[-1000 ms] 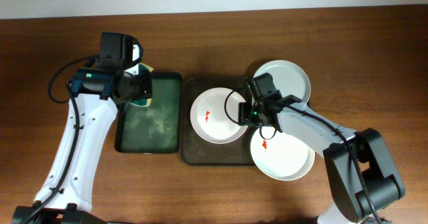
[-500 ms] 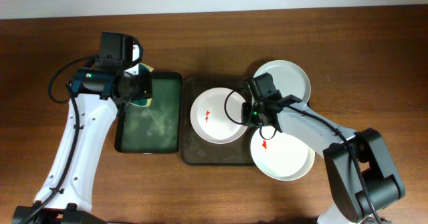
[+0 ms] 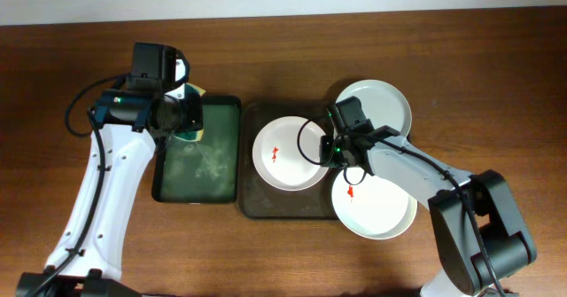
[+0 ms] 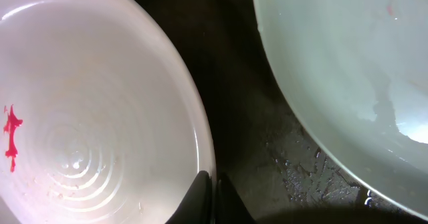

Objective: Clean dirty plates on tray and stack at the side
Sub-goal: 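Lift the sponge with the left gripper, then scrub the pink plate with the sponge in the left gripper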

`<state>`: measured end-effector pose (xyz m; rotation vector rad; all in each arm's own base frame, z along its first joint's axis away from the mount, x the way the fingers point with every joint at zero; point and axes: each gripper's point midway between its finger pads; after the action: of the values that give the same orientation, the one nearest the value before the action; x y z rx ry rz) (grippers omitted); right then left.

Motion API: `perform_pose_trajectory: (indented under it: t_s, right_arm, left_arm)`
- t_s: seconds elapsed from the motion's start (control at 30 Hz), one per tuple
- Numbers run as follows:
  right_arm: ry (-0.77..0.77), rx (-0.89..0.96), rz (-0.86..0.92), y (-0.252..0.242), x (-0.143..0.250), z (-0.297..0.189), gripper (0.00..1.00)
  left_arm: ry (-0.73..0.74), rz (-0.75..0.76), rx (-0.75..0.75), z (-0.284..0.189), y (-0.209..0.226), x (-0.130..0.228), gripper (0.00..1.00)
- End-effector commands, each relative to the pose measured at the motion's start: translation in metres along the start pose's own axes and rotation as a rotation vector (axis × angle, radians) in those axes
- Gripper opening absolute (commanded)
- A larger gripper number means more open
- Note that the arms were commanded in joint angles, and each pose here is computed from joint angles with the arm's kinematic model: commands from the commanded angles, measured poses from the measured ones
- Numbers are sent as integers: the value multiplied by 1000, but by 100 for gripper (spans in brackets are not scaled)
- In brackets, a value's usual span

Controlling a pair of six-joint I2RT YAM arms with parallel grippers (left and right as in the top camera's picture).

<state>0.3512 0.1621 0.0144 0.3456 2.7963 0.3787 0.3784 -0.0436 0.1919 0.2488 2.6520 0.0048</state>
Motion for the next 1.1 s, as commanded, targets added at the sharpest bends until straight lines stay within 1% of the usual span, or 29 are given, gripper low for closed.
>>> perform_pose_trajectory:
  t_s: [0.0,0.17,0.33,0.4,0.47,0.5,0.63,0.77,0.9,1.07]
  right_arm:
    - [7,-26,-3,9,-1,0,4]
    - [7,-25,-3,8,-1,0,4]
    - [7,-26,-3,9,-1,0,4]
    - [6,-25,-3,8,-1,0,4]
    - [7,-25,-3,8,-1,0,4]
    - [7,-25,-3,8,-1,0,4]
    - [7,-25,-3,8,-1,0,4]
    - [10,-28,-3,9,0,0,4]
    - [24,-47,-3,12,2,0,4]
    - [23,-46,-3,12,2,0,4]
  left_arm:
    - [32,-12,63,15,-11,1,0]
    - [99,-14,60,33,-10,1,0]
    - [193,-16,72,18,-11,-16,0]
    - [263,-2,89,15,-19,-17,0]
    - [344,34,113,28,-37,-9,0]
    - [359,44,130,35,-45,-6,0]
    - [400,100,214,59,-86,0,0]
    - [404,150,229,74,-119,2,0]
    - [415,126,222,86,-130,5,0]
    - [420,120,224,102,-134,14,0]
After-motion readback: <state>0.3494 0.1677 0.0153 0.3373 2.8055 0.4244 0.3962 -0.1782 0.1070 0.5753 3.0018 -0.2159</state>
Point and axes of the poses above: each gripper's point midway between its finger pads, its own z axis out along the fingers, its own y axis along the line the jaws close on, x = y × z, and after that the axes turned 12 degrees about z, right-handed
